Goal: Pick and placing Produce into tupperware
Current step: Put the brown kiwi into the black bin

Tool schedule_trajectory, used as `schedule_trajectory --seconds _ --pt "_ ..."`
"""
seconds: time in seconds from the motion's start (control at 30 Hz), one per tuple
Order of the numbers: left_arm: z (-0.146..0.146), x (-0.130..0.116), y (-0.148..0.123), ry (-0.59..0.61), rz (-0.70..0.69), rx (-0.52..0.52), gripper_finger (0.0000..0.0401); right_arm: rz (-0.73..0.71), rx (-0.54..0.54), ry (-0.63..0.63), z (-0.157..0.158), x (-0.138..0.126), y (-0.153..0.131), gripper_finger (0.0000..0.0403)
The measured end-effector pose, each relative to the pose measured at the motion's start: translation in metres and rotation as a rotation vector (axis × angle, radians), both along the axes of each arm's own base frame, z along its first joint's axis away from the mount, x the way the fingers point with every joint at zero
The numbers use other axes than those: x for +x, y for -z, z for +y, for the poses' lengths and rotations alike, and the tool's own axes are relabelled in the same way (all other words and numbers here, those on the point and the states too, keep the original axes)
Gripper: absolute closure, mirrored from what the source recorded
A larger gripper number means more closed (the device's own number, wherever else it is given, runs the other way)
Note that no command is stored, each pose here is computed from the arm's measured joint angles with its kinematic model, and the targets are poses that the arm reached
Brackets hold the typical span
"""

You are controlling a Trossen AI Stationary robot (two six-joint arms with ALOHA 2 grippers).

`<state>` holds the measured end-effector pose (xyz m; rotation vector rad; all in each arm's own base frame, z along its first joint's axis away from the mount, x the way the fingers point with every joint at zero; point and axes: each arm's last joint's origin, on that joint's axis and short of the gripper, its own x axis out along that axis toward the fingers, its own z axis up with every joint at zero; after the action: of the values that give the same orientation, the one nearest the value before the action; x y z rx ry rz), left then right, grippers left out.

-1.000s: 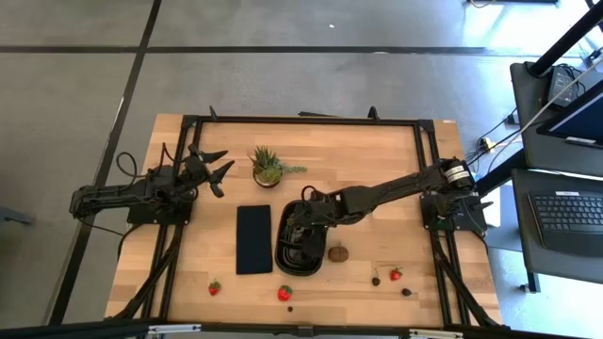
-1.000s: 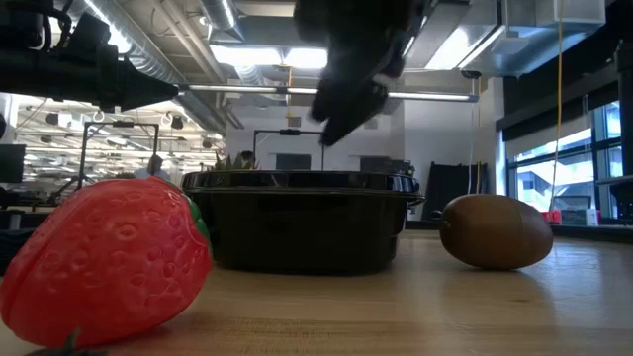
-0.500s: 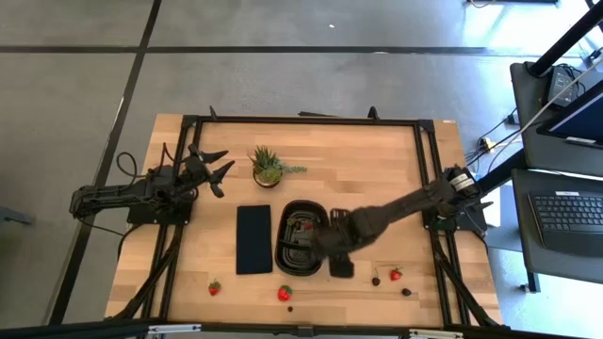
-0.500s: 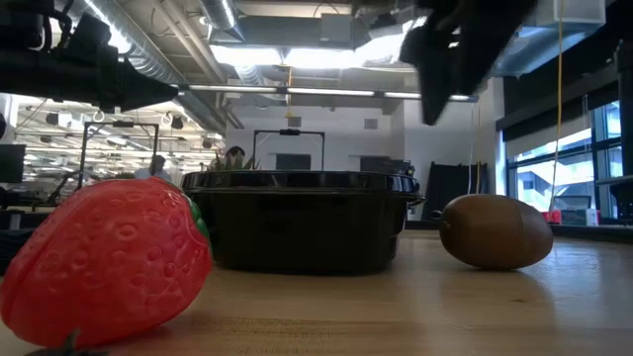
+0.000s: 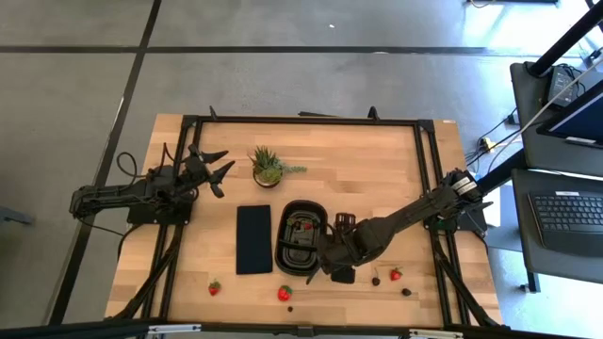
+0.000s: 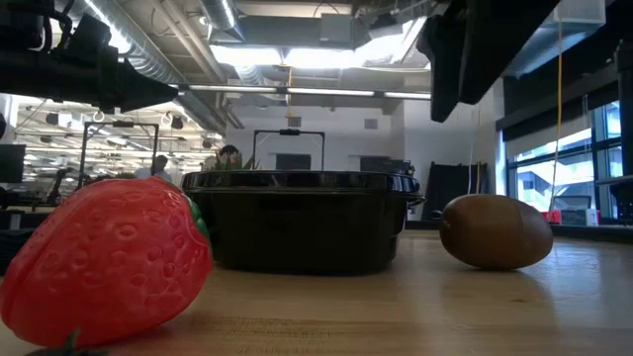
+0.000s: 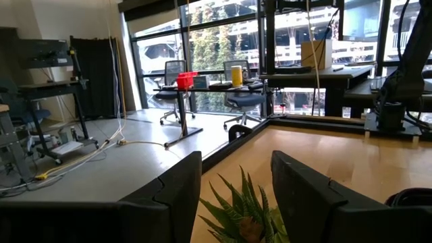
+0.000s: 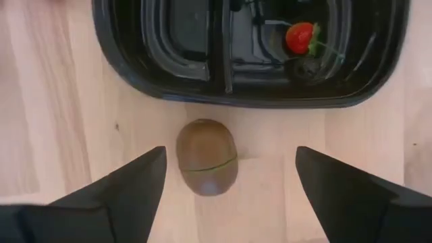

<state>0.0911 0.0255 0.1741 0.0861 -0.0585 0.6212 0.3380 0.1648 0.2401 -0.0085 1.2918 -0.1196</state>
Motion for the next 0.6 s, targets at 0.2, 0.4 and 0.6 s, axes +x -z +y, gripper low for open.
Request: schedule_trajectory --seconds 0.2,0.4,0.6 --pt "0.0 0.0 0.0 0.0 0.002 -0.001 0.023 0.034 0.045 0.008 0.003 -0.003 0.001 0.0073" --pt "0.0 0.0 0.0 0.0 0.003 -0.001 0.023 0.093 0.128 -0.013 0.002 -0.004 0.001 0.0073" --pt "0.0 0.0 0.0 0.0 0.004 -0.001 0.023 0.14 0.101 -0.006 -0.006 0.004 0.015 0.0073"
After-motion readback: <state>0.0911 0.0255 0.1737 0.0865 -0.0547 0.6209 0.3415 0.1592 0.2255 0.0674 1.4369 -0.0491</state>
